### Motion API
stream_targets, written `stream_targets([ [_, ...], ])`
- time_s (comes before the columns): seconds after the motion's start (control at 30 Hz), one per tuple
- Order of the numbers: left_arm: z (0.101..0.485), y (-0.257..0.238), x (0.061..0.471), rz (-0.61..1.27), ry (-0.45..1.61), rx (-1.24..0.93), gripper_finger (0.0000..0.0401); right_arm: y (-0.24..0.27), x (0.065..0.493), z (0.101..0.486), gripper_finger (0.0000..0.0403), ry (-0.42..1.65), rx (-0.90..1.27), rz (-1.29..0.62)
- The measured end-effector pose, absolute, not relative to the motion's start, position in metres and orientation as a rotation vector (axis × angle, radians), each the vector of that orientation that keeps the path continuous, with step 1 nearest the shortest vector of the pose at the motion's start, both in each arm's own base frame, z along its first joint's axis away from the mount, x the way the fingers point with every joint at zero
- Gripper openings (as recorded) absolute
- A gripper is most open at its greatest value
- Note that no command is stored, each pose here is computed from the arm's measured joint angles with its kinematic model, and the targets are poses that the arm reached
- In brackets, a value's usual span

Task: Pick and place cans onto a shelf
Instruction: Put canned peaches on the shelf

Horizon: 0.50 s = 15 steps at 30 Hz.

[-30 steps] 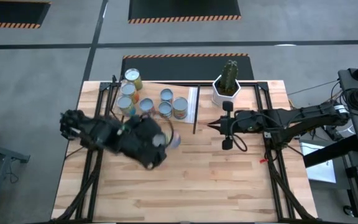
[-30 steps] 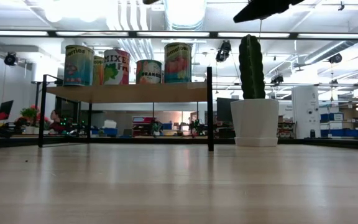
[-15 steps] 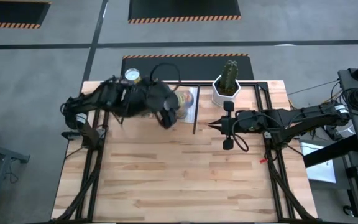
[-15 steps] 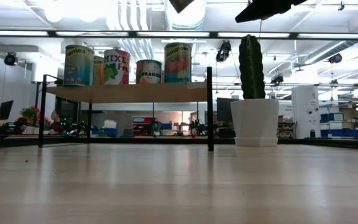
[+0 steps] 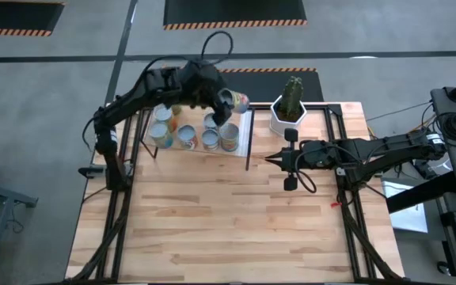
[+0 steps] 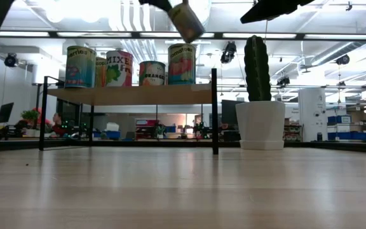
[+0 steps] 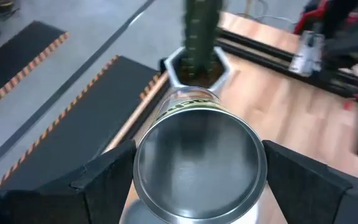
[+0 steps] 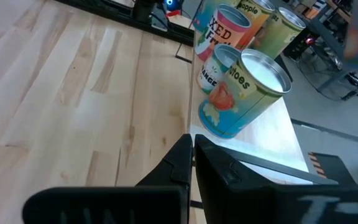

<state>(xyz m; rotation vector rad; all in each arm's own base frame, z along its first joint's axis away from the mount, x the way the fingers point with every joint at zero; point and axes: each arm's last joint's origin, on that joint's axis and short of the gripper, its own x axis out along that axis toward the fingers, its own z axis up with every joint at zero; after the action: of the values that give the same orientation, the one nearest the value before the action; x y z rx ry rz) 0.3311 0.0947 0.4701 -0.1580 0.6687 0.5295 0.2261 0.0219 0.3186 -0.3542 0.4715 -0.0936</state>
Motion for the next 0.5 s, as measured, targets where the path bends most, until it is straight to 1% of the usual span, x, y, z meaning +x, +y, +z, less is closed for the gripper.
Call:
stream_targets([
  [0.17,0.453,0.123,0.342,0.546,0.723,-0.176,0.0312,0.022,0.226,0.319,0.0009,0.473,-0.36,-0.092],
  [0.5,0.419,0.149,0.362,0.581,0.841,-0.184,0.0313,0.022,0.226,0.319,0.0009,0.475,-0.387,-0.087],
])
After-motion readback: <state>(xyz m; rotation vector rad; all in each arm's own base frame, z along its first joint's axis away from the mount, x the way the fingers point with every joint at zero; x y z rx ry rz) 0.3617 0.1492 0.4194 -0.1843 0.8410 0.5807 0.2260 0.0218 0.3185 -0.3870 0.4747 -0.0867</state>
